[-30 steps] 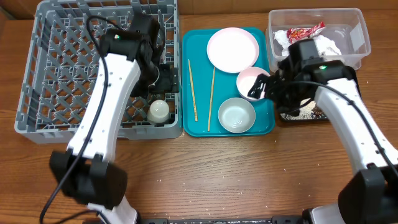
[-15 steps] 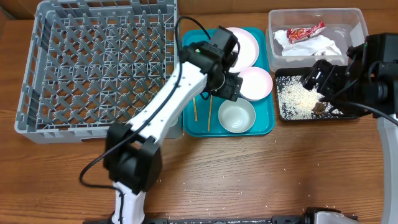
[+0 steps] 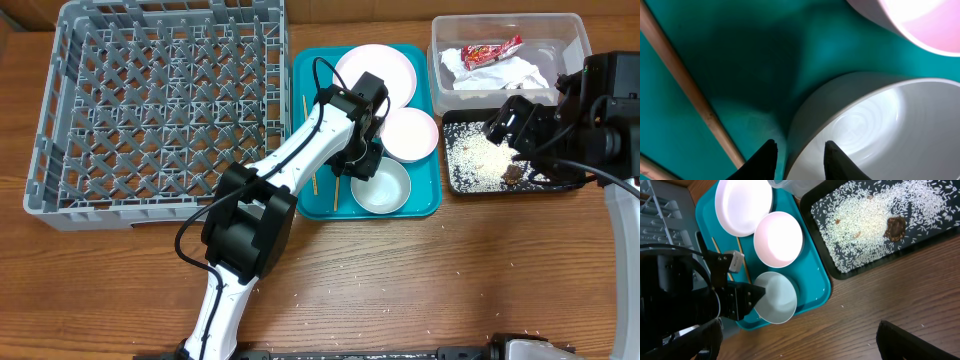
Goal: Sort waste into correct bins and load items into the dishwasher
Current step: 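Reach the left gripper to the grey bowl and grasp its rim, then carry the grey bowl left and set it upright in the dish rack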
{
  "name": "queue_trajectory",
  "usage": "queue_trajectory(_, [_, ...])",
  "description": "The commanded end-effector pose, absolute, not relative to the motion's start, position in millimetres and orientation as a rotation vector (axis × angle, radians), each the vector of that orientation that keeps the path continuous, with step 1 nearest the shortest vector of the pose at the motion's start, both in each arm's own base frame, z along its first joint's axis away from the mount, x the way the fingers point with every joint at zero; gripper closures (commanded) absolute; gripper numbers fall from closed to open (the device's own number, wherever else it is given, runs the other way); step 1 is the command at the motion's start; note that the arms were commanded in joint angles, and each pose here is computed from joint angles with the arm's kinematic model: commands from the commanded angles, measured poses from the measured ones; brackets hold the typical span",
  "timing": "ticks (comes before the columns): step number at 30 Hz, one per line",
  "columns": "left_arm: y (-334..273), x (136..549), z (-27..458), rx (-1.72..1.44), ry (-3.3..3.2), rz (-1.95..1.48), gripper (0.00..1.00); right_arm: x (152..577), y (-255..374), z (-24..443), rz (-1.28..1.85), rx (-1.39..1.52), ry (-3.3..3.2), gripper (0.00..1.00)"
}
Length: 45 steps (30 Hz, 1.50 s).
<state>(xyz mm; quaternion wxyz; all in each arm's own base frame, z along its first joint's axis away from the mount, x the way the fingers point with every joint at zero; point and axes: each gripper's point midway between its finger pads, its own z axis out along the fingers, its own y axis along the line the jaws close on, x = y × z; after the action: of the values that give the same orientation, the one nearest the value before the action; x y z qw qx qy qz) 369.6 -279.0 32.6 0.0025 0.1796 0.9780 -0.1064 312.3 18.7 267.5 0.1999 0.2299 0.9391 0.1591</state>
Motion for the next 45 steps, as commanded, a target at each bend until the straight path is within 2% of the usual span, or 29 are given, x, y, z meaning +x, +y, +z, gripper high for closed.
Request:
queue_trajectory(1, [-275.2, 371.2, 34.0, 0.518, 3.082, -0.344, 0.96, 314.4, 16.4, 271.8, 0.431, 0.636, 2.608, 0.00])
queue_trajectory(6, [-261.4, 369.9, 53.2, 0.461, 3.116, -0.331, 0.96, 314.4, 16.4, 272.0, 0.431, 0.635, 2.607, 0.00])
queue_trajectory(11, [-226.5, 389.4, 153.6, 0.381, 2.950, -0.229, 0.96, 314.4, 16.4, 271.8, 0.431, 0.636, 2.608, 0.00])
queue_trajectory(13, [-195.6, 407.2, 209.1, 0.296, 2.769, -0.091, 0.96, 314.4, 16.4, 271.8, 0.431, 0.636, 2.608, 0.00])
queue_trajectory(16, [-115.5, 458.0, 289.5, -0.115, 2.338, 0.379, 0.96, 314.4, 16.5, 271.8, 0.431, 0.635, 2.608, 0.00])
queue_trajectory(19, [-74.0, 495.9, 325.3, -0.324, 2.007, 0.699, 0.96, 314.4, 16.4, 272.0, 0.431, 0.635, 2.607, 0.00])
queue_trajectory(24, [-33.2, 527.3, 304.9, -0.467, 1.775, 1.127, 0.96, 314.4, 16.4, 271.8, 0.431, 0.636, 2.608, 0.00])
queue_trajectory(29, [-9.0, 559.0, 241.2, -0.511, 1.773, 1.218, 0.96, 314.4, 16.4, 271.8, 0.431, 0.636, 2.608, 0.00])
queue_trajectory(35, [-1.7, 577.0, 218.5, -0.573, 1.740, 1.161, 0.96, 314.4, 16.4, 271.8, 0.431, 0.636, 2.608, 0.00])
queue_trajectory(45, [-17.6, 620.1, 178.4, -0.471, 1.772, 1.019, 0.96, 314.4, 16.4, 271.8, 0.431, 0.636, 2.608, 0.00])
